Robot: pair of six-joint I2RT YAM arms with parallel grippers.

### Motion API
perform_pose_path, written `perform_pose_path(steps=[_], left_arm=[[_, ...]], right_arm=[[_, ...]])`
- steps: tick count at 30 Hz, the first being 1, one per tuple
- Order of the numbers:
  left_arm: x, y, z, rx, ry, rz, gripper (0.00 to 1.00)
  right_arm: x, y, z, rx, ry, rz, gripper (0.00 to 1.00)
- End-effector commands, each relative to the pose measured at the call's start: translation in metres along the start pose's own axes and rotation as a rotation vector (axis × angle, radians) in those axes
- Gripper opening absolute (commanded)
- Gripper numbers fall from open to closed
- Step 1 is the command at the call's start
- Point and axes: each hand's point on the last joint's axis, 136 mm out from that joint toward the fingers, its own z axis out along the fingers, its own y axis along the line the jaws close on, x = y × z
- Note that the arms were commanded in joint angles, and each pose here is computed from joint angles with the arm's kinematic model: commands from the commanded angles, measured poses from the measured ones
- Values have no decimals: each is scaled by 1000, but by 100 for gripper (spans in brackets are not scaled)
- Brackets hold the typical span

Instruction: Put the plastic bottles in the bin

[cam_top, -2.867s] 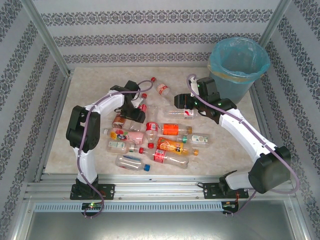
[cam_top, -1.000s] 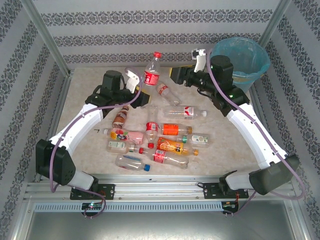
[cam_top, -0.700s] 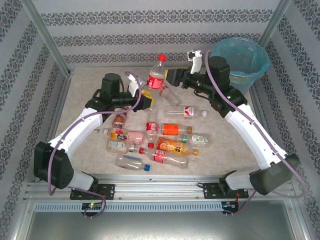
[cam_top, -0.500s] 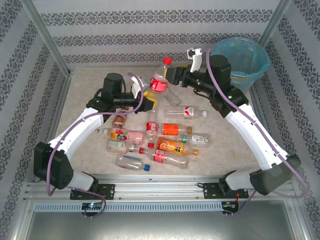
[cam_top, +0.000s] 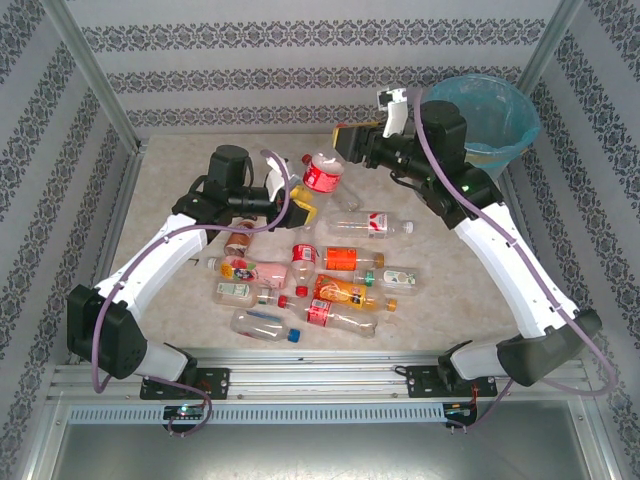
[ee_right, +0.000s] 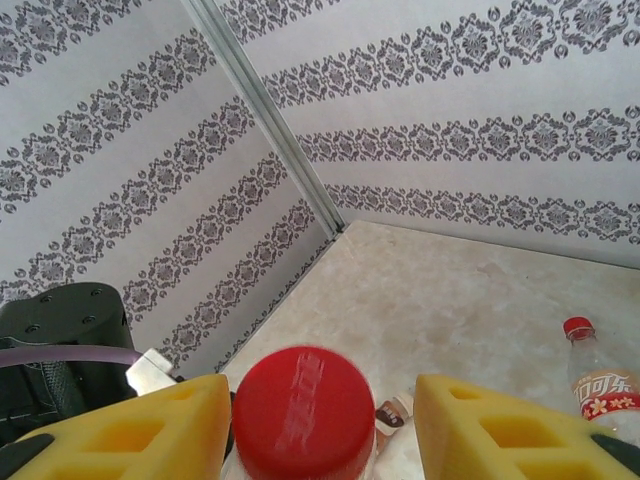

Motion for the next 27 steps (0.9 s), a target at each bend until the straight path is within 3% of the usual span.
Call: perform_pose_path(steps=[1, 5, 11, 13, 14, 16, 17, 18, 23, 27], left_arm=[[-5, -11, 3, 33, 19, 53, 11], [-1, -12, 6, 40, 33, 45, 11], [-3, -5, 7, 7, 38, 32, 14], [-6, -1, 7, -19, 28, 24, 24], [-8, 2, 7, -32, 20, 19, 37], [-13, 5, 6, -52, 2, 15, 72], [-15, 7, 6, -63, -7, 13, 96], [-17, 8, 5, -74, -21, 16, 100], [-31, 10, -8, -156, -91, 77, 100], [-41, 15, -18, -236, -144, 109, 100]], right_arm=[[-1, 10, 2, -38, 17, -4, 51], [4, 9, 6, -41, 41, 5, 43], [2, 2, 1, 2, 32, -5, 16], [-2, 1, -2, 13, 24, -18, 9], [-6, 0, -5, 22, 17, -23, 6], [-16, -3, -11, 48, 1, -36, 2], [-23, -6, -16, 68, -9, -44, 0], [-31, -10, -21, 97, -22, -48, 0], [-81, -35, -56, 228, -143, -100, 0], [-122, -64, -91, 415, -256, -177, 0]])
